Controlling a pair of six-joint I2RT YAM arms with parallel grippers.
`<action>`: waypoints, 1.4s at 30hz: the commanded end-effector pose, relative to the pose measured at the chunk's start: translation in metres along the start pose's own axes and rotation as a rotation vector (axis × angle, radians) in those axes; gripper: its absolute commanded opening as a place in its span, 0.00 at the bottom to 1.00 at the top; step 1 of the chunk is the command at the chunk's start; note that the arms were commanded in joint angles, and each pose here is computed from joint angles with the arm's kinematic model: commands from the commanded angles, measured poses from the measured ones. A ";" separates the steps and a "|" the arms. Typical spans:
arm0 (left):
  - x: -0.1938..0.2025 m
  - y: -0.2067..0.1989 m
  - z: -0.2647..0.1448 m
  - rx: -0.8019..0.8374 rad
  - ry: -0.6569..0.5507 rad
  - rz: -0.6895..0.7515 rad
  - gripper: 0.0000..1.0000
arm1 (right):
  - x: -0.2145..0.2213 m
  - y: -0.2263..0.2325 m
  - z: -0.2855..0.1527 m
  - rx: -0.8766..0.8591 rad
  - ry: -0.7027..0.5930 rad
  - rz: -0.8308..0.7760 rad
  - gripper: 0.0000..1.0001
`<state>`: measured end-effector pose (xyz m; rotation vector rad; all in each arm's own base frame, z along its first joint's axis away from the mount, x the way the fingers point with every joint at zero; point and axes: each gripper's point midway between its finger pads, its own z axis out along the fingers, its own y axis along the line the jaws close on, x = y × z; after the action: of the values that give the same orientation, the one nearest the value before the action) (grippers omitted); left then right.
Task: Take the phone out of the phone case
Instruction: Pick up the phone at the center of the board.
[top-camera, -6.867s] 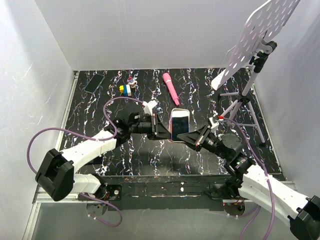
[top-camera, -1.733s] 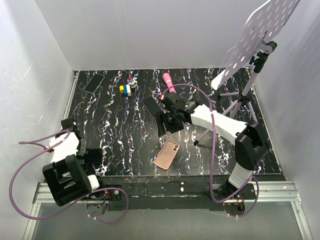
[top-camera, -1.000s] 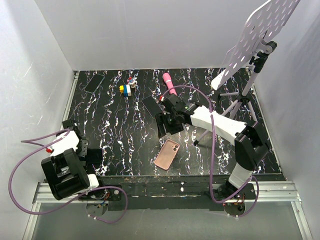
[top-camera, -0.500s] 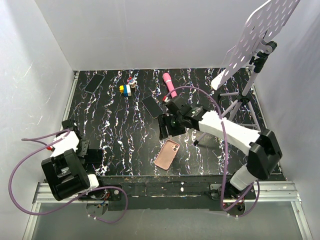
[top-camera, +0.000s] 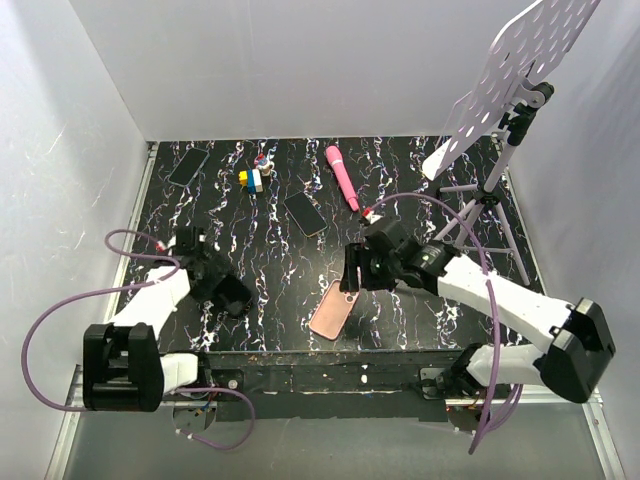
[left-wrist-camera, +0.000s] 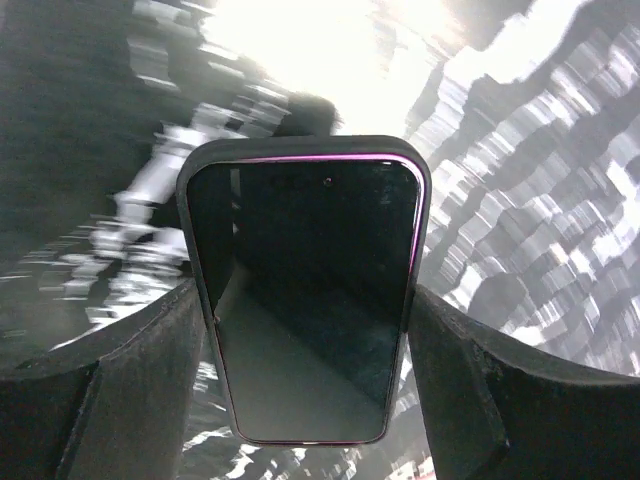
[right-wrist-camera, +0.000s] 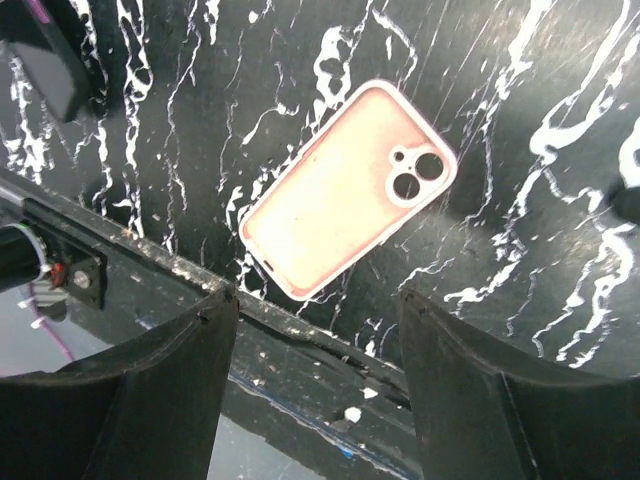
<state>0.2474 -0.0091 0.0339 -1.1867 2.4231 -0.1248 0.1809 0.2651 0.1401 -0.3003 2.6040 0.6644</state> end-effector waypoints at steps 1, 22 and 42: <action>0.036 -0.093 -0.050 0.523 0.089 0.270 0.00 | -0.001 0.025 -0.006 -0.199 -0.096 0.090 0.71; 0.170 -0.200 -0.160 1.001 0.339 0.420 0.00 | 0.011 0.066 0.019 -0.262 -0.136 0.155 0.60; 0.178 -0.216 -0.207 1.180 0.283 0.729 0.98 | 0.013 0.049 -0.041 -0.500 -0.282 0.190 0.01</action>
<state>0.2193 -0.3070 0.1777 0.0976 2.3159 -1.2512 0.1449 0.2916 0.1558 -0.0771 2.2983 1.1819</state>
